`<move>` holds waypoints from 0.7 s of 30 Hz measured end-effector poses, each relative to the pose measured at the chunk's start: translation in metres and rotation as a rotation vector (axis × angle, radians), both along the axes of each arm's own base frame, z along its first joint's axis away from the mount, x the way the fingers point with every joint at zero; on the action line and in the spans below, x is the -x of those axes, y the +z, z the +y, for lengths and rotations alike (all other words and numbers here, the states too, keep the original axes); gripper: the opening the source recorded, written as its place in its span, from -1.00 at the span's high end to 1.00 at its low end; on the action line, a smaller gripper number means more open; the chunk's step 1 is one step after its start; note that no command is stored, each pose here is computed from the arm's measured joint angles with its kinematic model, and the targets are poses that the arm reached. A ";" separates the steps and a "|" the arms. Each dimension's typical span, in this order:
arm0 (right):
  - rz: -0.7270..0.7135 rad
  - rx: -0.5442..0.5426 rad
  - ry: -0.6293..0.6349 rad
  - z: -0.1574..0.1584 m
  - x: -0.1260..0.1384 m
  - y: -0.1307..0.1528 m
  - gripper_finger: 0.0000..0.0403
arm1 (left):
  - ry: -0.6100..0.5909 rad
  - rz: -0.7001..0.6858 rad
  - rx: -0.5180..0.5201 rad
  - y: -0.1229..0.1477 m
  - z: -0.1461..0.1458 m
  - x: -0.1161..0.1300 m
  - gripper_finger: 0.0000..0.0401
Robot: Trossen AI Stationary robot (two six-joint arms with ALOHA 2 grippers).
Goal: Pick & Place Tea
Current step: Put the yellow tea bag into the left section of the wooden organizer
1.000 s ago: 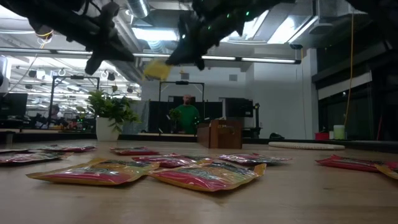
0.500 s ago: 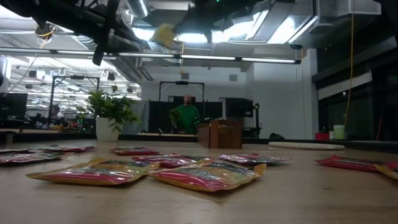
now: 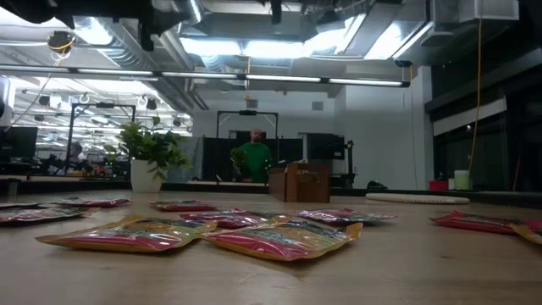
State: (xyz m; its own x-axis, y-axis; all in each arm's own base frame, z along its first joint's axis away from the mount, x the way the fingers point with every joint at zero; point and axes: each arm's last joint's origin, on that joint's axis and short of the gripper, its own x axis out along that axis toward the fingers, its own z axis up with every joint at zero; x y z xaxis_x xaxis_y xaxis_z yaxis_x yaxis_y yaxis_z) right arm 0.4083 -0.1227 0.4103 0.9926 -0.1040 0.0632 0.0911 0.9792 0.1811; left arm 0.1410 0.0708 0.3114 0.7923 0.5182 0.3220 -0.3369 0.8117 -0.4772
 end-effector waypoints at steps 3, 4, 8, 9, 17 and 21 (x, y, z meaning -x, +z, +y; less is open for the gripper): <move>-0.095 -0.005 0.052 0.002 0.001 0.009 1.00 | -0.007 -0.073 -0.038 0.008 -0.001 0.003 0.00; -0.122 -0.010 0.068 0.002 0.001 0.012 1.00 | -0.016 -0.092 -0.051 0.010 -0.002 0.003 -0.02; -0.179 -0.046 0.103 0.003 0.003 0.018 1.00 | -0.063 -0.171 -0.114 0.019 -0.005 0.007 -0.14; -0.183 -0.051 0.109 0.004 0.003 0.018 1.00 | -0.075 -0.180 -0.125 0.021 -0.006 0.007 -0.17; -0.188 -0.067 0.115 0.004 0.003 0.019 1.00 | -0.108 -0.194 -0.180 0.041 -0.006 0.004 -0.22; -0.186 -0.063 0.132 0.005 0.003 0.018 1.00 | -0.140 -0.182 -0.204 0.051 -0.003 -0.005 -0.20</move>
